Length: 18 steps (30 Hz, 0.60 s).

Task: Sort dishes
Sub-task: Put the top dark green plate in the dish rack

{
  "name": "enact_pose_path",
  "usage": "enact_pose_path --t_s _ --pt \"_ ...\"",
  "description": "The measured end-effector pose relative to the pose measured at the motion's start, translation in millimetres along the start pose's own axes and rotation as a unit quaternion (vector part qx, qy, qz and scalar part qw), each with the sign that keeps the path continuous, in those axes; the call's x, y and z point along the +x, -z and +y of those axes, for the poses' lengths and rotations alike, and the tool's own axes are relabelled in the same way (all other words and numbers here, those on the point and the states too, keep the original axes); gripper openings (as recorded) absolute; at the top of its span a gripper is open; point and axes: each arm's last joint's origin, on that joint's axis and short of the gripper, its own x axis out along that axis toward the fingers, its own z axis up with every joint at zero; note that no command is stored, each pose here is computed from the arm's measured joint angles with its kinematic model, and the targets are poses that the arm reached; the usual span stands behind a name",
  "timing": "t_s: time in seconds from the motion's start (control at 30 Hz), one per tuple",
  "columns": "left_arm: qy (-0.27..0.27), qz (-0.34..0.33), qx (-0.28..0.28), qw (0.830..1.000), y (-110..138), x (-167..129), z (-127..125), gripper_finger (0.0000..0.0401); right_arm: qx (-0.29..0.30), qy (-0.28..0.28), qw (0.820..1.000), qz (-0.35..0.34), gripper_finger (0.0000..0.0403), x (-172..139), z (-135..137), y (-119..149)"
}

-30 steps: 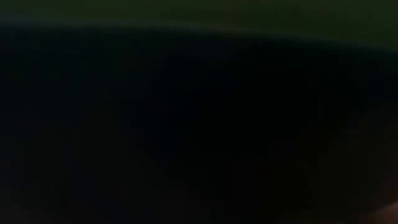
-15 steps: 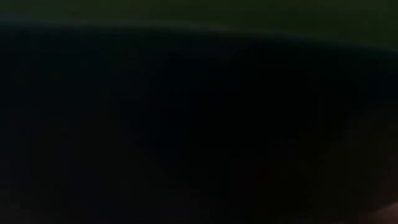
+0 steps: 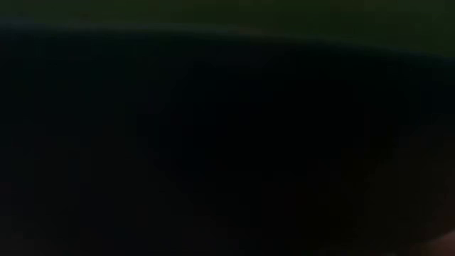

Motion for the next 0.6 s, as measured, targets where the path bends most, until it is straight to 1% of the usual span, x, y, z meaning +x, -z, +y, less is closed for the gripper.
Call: enact_pose_path --t_s 0.17,0.4,0.6 --pt "0.0 0.0 0.0 1.0 0 0 0 0.0219 -0.013 0.07 0.997 0.0 0.0098 8 0 5" --pt "0.0 0.0 0.002 1.0 0 0 0 0.0219 -0.056 0.076 0.995 0.022 0.0098 18 6 14" --pt "0.0 0.0 0.002 1.0 0 0 0 0.0219 -0.065 0.111 0.991 0.026 0.0098 23 7 19"
